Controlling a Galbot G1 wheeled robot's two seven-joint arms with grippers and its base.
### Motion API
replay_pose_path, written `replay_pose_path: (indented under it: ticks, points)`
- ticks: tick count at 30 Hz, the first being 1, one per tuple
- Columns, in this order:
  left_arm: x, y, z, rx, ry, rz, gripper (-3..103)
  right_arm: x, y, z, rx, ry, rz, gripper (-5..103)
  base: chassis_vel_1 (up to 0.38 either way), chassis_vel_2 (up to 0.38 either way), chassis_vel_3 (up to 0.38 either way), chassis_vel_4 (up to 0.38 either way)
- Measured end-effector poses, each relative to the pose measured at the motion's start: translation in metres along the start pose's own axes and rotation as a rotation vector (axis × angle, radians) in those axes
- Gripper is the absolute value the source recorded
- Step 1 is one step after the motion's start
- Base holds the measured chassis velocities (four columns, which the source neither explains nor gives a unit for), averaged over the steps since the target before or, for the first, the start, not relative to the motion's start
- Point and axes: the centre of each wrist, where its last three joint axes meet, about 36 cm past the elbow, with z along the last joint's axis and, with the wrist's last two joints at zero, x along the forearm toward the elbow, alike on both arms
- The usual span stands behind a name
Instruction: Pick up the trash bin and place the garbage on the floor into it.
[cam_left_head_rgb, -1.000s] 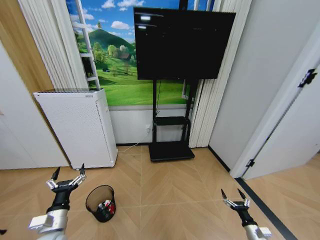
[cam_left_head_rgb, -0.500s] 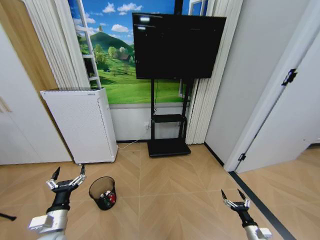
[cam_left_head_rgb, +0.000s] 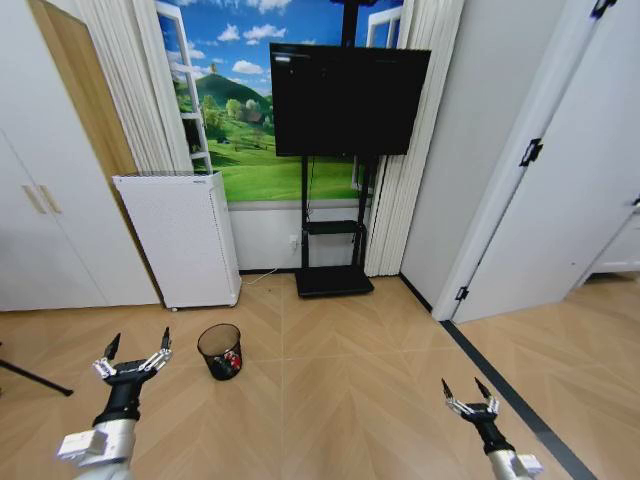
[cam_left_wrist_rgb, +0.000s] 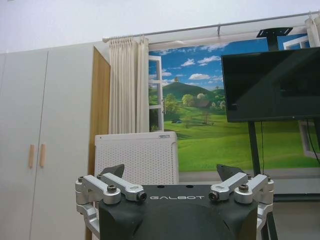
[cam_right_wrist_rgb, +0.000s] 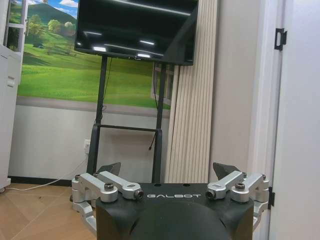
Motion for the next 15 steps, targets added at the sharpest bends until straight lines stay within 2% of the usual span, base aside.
replay_pose_path:
  ticks: [8,12,15]
  points:
    - [-0.0009,-0.0005,0.0017,0.003,0.001,0.0,100,-0.0035,0.0058,0.0057,-0.02,-0.043,0.002,100,0.441,-0.23,-0.46,0.211]
    - [-0.0015,-0.0008,0.0026,0.003,0.002,0.0,100,-0.006,0.0057,0.0054,-0.019,-0.049,0.004,100,0.138,-0.056,-0.179,0.081]
    - [-0.002,-0.0008,0.0034,0.003,0.002,-0.001,100,-0.0059,0.0039,0.0048,-0.013,-0.035,0.0,100,0.039,0.005,0.001,0.017]
